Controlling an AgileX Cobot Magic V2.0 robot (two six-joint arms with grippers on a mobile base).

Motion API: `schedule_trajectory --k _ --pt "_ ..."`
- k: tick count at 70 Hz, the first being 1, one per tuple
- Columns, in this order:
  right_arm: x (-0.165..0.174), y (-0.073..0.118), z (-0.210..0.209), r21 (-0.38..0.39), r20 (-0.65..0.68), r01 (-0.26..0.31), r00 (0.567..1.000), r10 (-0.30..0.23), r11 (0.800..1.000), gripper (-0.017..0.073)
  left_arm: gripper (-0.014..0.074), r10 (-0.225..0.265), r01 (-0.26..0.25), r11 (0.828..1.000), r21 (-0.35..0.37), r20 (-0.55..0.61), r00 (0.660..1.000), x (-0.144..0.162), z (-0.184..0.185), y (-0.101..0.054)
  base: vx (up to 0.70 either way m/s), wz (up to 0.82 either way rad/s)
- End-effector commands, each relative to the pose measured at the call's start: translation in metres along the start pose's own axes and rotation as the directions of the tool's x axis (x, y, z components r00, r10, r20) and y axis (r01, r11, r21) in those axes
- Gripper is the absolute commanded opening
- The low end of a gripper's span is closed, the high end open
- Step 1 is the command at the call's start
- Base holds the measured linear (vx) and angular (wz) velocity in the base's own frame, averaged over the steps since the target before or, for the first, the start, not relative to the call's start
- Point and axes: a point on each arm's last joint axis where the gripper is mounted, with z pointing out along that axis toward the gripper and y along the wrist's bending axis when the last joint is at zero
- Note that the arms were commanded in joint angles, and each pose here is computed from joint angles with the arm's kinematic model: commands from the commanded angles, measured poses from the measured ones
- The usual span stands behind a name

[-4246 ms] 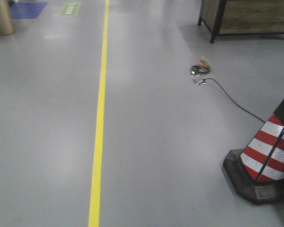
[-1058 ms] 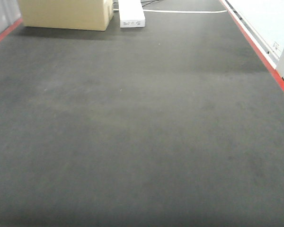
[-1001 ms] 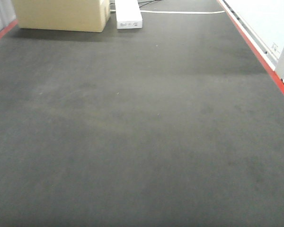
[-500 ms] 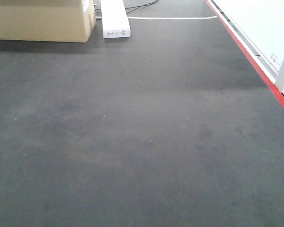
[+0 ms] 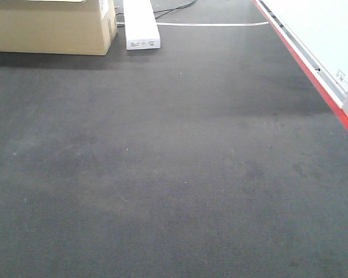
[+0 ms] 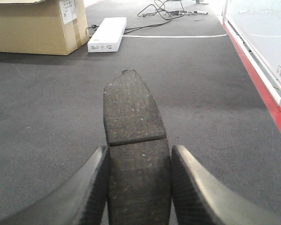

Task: Move and align brake pads A on conveyor
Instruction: 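Hold both brake pads above the black conveyor belt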

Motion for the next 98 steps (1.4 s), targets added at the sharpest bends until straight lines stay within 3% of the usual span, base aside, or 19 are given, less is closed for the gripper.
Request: schedule_trajectory --k 1,58,69,87,98 --pt "-0.019 0.001 -0.003 -0.012 0.123 0.011 0.992 -0.009 1.000 -0.0003 -0.0006 -0.007 0.006 1.000 0.009 0.108 0.994 -0.016 -0.004 -0.001 -0.01 -0.01" --pt "-0.019 0.001 -0.003 -0.012 0.123 0.011 0.992 -0.009 1.000 -0.0003 -0.0006 -0.007 0.006 1.000 0.009 0.110 0.994 -0.016 -0.004 -0.001 0.00 0.00" --pt "-0.019 0.001 -0.003 -0.012 0.123 0.011 0.992 -0.009 1.000 -0.0003 -0.0006 -0.067 0.065 0.998 0.023 0.104 0.992 -0.016 -0.003 -0.002 0.00 0.00" --pt "-0.019 0.001 -0.003 -0.012 0.123 0.011 0.992 -0.009 1.000 -0.0003 -0.0003 -0.060 0.059 0.998 -0.015 -0.089 0.994 -0.031 0.053 0.002 0.00 0.00" --pt "-0.019 0.001 -0.003 -0.012 0.123 0.011 0.992 -0.009 1.000 -0.0003 0.0000 -0.070 0.065 0.997 -0.029 -0.254 0.965 -0.048 0.105 0.004 0.00 0.00"
